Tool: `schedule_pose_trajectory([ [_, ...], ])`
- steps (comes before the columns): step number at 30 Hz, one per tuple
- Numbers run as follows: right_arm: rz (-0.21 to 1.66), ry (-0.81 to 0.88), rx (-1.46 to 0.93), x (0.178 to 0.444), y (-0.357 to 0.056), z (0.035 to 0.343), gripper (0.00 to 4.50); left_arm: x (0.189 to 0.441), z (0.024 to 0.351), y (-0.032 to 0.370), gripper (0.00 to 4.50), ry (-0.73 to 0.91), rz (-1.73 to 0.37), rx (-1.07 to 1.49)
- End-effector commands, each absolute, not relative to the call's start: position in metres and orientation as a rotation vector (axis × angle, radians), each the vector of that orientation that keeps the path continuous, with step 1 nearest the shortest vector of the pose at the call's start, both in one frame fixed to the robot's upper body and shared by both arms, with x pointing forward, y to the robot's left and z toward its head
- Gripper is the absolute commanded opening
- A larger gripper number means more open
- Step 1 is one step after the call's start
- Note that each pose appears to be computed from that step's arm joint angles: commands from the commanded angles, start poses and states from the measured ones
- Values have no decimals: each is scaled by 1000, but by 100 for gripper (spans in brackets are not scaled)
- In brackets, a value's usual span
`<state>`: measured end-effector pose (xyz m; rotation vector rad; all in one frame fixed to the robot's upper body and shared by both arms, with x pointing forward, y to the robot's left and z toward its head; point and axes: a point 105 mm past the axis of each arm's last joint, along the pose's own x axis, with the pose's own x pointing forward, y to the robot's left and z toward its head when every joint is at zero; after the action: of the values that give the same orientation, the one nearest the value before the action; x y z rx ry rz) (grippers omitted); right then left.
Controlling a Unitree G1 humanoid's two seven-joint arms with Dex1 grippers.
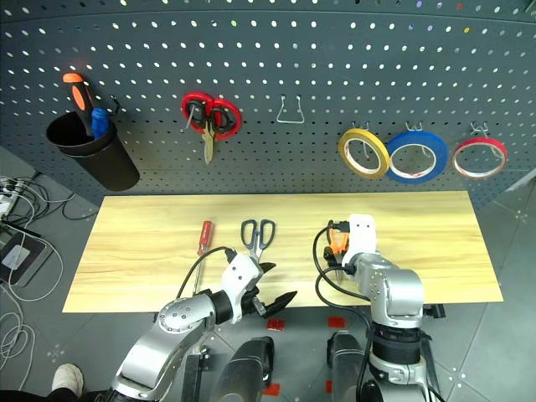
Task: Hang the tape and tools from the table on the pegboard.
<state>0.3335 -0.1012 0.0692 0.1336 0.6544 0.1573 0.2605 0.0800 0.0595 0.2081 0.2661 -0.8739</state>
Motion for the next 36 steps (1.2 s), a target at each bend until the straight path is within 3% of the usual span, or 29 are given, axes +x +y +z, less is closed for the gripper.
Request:
schedule_pose_trajectory([
  [1, 175, 613, 118, 342, -93, 77, 449, 259, 70, 79, 450, 228, -883, 194],
  [19, 97, 571, 23, 366, -98, 69, 449, 274, 82, 84, 450, 201, -838, 187],
  [22, 101, 558, 27, 368, -98, 71, 399, 273, 82, 84, 450, 200, -836, 187],
  [27, 93, 541, 16, 371, -101, 75, 251, 275, 85, 81, 450, 194, -838, 179],
  [36, 141, 498, -15, 373, -99, 82, 236, 278, 87, 79, 450, 185, -849, 181],
])
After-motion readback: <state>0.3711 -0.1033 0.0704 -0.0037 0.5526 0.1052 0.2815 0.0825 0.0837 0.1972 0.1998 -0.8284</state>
